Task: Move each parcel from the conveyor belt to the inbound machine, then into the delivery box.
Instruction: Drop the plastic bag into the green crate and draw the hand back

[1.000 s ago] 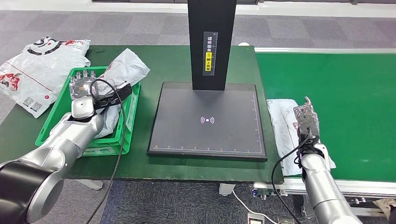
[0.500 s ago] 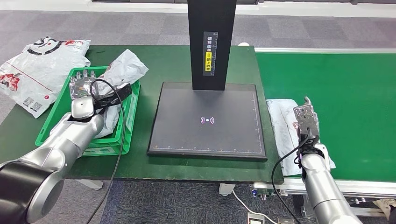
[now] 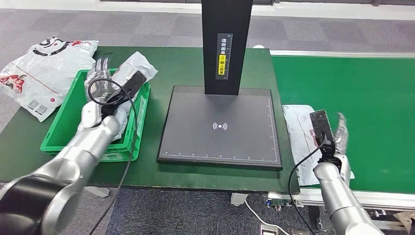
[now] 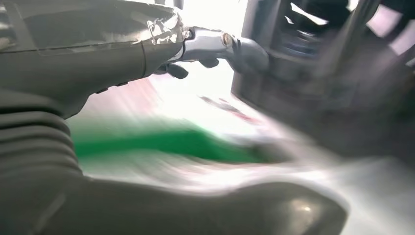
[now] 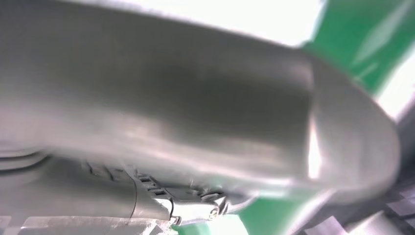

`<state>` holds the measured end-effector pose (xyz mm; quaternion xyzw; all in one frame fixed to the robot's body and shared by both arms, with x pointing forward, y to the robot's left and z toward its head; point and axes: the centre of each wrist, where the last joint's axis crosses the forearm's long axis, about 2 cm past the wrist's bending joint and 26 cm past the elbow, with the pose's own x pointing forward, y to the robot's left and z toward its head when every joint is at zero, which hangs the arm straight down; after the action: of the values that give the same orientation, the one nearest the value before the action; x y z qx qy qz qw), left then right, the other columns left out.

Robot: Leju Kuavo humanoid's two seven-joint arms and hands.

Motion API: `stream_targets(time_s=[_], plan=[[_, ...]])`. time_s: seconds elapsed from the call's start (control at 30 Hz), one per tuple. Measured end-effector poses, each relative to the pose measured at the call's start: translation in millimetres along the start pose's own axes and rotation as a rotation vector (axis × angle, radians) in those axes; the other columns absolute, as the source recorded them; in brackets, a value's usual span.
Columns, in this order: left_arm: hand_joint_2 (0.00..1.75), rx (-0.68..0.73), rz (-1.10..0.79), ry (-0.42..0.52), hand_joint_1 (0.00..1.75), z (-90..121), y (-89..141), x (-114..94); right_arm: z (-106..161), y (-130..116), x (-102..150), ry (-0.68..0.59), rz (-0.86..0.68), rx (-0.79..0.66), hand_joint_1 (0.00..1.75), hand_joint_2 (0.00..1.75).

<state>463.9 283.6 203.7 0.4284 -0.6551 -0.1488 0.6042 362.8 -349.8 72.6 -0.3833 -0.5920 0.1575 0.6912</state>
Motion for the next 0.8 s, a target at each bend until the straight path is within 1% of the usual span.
stream_targets(time_s=[0.03, 0.07, 0.1, 0.13, 0.17, 0.2, 0.33, 0.43, 0.8], plan=[[1.75, 0.079, 0.176, -0.09, 0.0, 6.3, -7.5, 11.3, -0.1, -0.9, -5.6, 0.032, 0.041, -0.027, 0.0, 1.75], [1.75, 0.157, 0.301, -0.204, 0.0, 11.5, -13.3, 18.7, 0.1, -1.1, -10.2, 0.042, 0.068, -0.034, 0.0, 1.75], [1.75, 0.219, 0.369, -0.311, 0.0, 15.3, -17.4, 24.8, 0.8, -0.6, -14.0, 0.045, 0.088, -0.032, 0.0, 1.75], [1.75, 0.258, 0.396, -0.384, 0.0, 17.3, -19.6, 28.9, 1.7, -0.2, -17.4, 0.053, 0.103, -0.028, 0.0, 1.75], [1.75, 0.286, 0.406, -0.432, 0.0, 18.3, -20.5, 32.1, 3.1, 0.4, -21.2, 0.063, 0.119, -0.023, 0.0, 1.75], [1.75, 0.292, 0.406, -0.43, 0.0, 18.8, -21.0, 34.0, 4.4, 0.8, -24.6, 0.073, 0.132, -0.018, 0.0, 1.75], [1.75, 0.294, 0.434, -0.336, 0.0, 19.7, -21.7, 34.3, 7.7, 0.5, -34.6, 0.101, 0.166, 0.002, 0.0, 1.75], [1.75, 0.276, 0.441, -0.296, 0.0, 20.8, -23.9, 33.3, 8.0, -1.0, -38.8, 0.114, 0.182, 0.016, 0.0, 1.75], [1.75, 0.244, 0.44, -0.278, 0.0, 21.6, -28.1, 34.6, 7.5, -4.0, -44.0, 0.13, 0.204, 0.027, 0.0, 1.75]])
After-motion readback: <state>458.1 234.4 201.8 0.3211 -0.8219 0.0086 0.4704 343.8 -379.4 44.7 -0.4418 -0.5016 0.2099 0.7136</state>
